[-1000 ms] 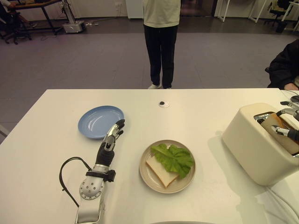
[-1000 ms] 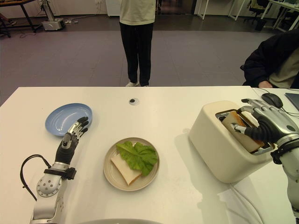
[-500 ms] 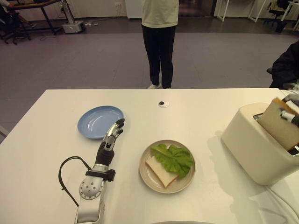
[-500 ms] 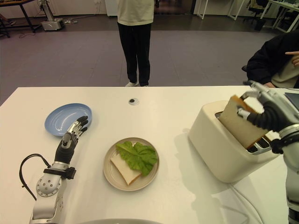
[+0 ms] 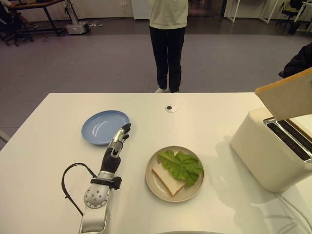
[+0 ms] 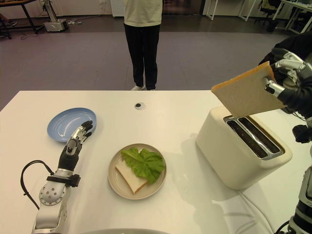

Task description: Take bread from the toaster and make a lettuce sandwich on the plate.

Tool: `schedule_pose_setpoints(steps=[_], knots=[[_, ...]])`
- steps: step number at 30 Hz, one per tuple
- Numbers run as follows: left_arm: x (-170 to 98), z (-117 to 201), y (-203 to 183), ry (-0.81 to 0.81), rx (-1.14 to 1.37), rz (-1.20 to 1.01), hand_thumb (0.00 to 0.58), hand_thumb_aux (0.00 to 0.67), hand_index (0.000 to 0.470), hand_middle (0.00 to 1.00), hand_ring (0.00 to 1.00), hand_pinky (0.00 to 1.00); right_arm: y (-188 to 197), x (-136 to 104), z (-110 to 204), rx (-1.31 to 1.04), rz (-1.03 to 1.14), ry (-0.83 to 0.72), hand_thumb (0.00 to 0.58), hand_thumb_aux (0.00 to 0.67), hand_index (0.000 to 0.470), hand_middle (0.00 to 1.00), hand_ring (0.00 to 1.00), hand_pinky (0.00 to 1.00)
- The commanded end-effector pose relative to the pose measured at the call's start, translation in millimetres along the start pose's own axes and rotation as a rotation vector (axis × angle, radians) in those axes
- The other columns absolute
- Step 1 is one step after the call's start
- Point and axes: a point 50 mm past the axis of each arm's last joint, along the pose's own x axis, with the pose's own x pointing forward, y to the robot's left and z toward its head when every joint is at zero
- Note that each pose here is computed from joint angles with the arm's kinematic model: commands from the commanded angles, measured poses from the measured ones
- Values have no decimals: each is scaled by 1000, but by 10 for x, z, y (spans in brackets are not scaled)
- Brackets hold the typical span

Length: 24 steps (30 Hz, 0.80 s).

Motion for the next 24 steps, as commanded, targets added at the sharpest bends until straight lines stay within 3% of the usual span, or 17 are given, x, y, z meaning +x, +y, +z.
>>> schedule_pose_setpoints(steps=[1,6,11,16,24], knots=[[-3,-16,1,6,14,-4,0,0,0,0,0,0,136,53,241,229,46,-122,580,670,470,0,0,0],[17,-6,-8,-2,13,-8,0,0,0,0,0,0,611,78,433,511,249,-144,580,670,470,0,0,0],[30,6,-31,-7,14,-15,0,0,0,0,0,0,1550,-134,423,805,581,49,580,670,470,0,0,0],[26,16,-42,-8,16,-16,0,0,0,0,0,0,1974,-326,272,846,680,222,580,670,470,0,0,0],[32,18,-57,-9,13,-18,0,0,0,0,0,0,2332,-494,126,821,691,337,580,670,470,0,0,0]])
